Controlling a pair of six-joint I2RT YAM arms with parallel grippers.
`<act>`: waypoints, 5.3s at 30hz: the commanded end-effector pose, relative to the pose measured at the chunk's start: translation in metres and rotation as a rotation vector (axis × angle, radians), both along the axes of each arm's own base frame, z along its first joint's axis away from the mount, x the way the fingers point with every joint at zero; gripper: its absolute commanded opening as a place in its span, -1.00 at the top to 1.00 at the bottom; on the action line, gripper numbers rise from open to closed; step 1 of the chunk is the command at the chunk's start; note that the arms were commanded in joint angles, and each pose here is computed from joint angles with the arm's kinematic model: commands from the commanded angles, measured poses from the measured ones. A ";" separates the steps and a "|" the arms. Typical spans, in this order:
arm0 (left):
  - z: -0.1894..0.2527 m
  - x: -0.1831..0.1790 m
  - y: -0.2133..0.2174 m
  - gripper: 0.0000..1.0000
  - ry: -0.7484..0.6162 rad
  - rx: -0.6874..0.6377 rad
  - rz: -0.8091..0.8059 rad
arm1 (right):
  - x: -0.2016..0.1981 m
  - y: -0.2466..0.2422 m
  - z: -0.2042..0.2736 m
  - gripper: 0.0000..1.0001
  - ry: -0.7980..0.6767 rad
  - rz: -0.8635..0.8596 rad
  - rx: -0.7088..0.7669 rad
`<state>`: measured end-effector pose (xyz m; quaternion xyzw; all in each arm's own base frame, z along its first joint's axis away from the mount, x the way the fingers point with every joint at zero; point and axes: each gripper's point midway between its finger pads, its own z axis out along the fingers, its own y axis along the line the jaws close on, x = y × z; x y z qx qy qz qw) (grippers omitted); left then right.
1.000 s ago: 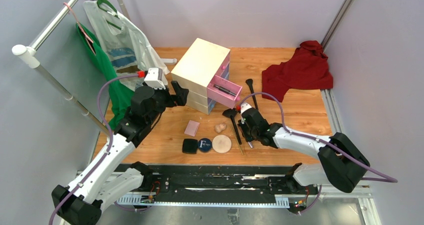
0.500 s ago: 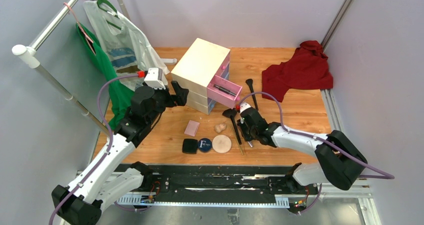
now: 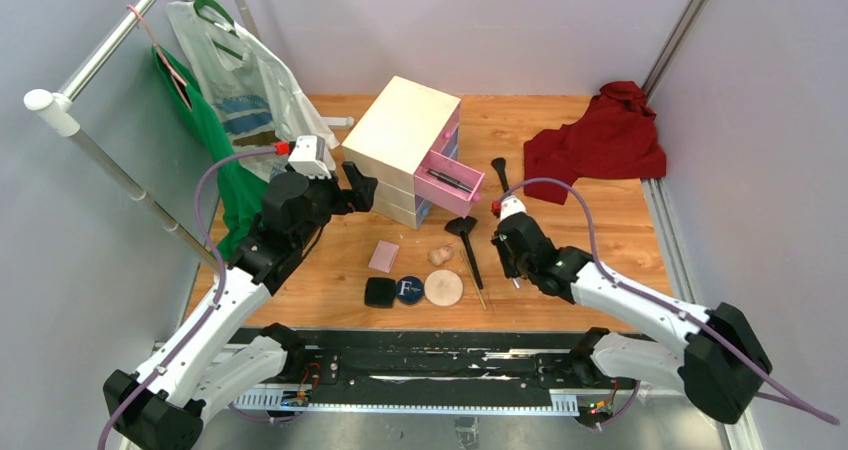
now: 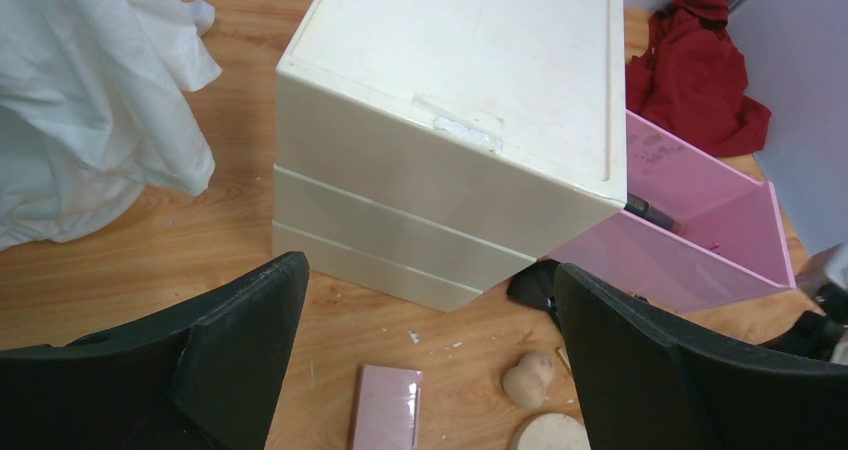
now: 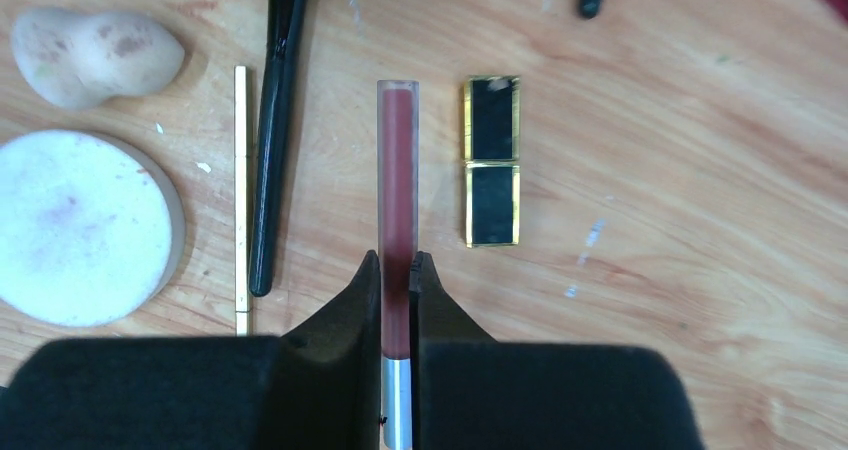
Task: Organize the makeup
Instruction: Pick up the makeup from the center of the board, then place the makeup in the drawer.
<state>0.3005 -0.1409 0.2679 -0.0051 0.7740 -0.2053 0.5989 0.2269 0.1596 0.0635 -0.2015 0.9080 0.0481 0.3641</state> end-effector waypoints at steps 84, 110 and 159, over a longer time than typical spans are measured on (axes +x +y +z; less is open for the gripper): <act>-0.005 0.009 -0.006 -0.96 -0.013 0.004 -0.005 | 0.107 0.126 0.208 0.99 -0.378 0.408 0.273; -0.004 0.008 -0.005 -0.96 -0.017 0.005 0.000 | 0.106 0.129 0.175 0.99 -0.294 0.400 0.244; 0.003 0.007 -0.001 -0.96 -0.026 0.007 0.013 | 0.113 0.137 0.181 0.40 -0.287 0.432 0.223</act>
